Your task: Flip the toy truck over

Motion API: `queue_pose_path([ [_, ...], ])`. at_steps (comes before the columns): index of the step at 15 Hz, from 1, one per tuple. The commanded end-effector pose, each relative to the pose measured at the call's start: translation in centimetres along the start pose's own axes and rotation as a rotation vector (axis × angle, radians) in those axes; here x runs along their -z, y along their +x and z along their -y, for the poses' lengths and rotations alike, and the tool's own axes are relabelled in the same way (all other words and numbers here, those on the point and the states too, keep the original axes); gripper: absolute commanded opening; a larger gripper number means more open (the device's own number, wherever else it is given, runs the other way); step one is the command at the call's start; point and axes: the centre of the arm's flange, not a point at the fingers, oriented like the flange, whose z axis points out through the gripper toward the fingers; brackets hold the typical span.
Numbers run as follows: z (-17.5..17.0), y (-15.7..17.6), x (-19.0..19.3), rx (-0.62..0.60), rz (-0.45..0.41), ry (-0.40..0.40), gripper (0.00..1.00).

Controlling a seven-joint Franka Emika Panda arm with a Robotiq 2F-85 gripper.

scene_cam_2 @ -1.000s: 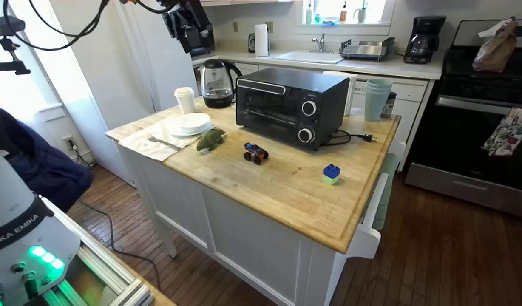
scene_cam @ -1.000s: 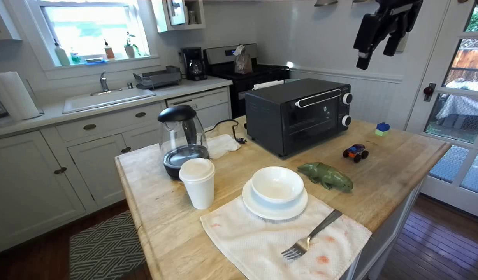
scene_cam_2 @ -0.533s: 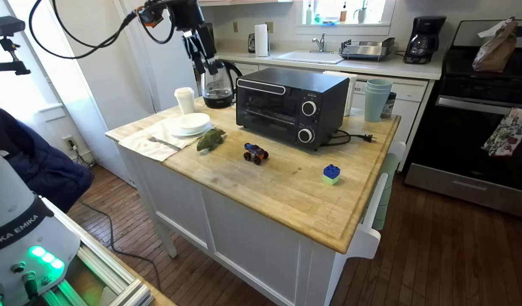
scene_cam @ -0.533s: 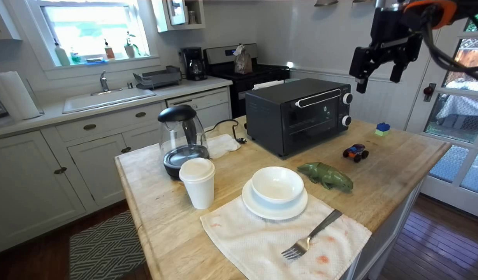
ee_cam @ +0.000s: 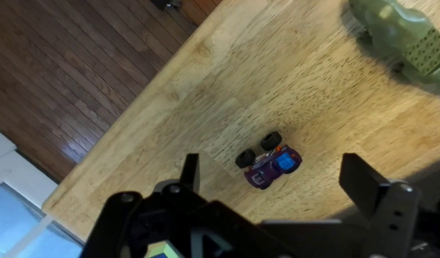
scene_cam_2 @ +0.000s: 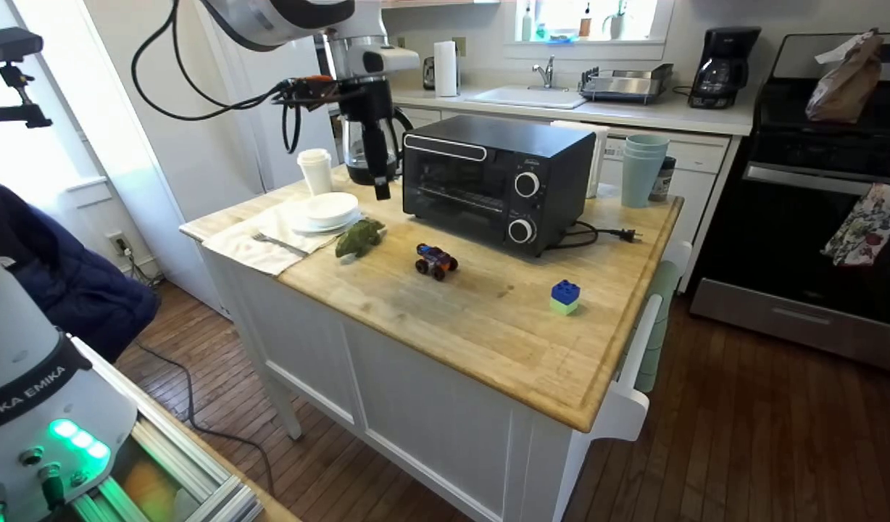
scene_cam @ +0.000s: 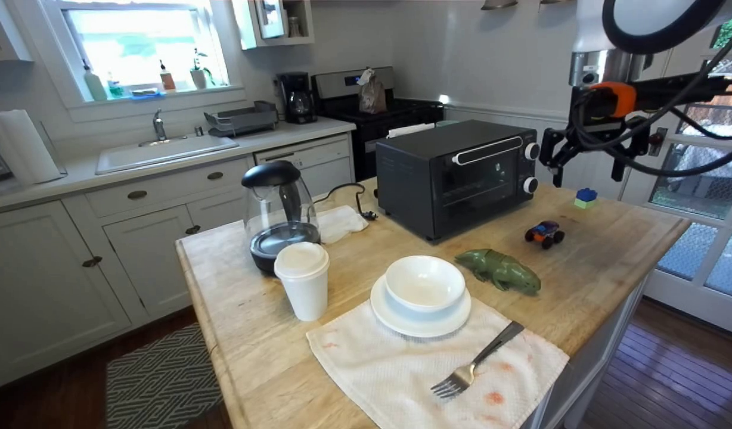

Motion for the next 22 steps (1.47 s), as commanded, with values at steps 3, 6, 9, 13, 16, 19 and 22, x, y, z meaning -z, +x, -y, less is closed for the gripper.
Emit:
queue_pose_path([
  [3, -0.9, 3.3, -4.2, -0.277, 0.057, 0.107, 1.0],
  [6, -0.6, 3.4, -5.5, -0.376, 0.122, 0.182, 1.0],
  [9, -1.1, 2.6, -5.3, -0.335, 0.111, 0.15, 1.0],
  [13, -1.3, 2.7, -5.4, -0.337, 0.111, 0.149, 1.0],
  [16, -1.6, 5.1, -7.1, -0.42, 0.148, 0.15, 1.0],
  [19, -2.1, 6.7, -8.6, -0.493, 0.172, 0.158, 1.0],
  [22, -2.4, 8.1, -10.2, -0.577, 0.196, 0.179, 1.0],
])
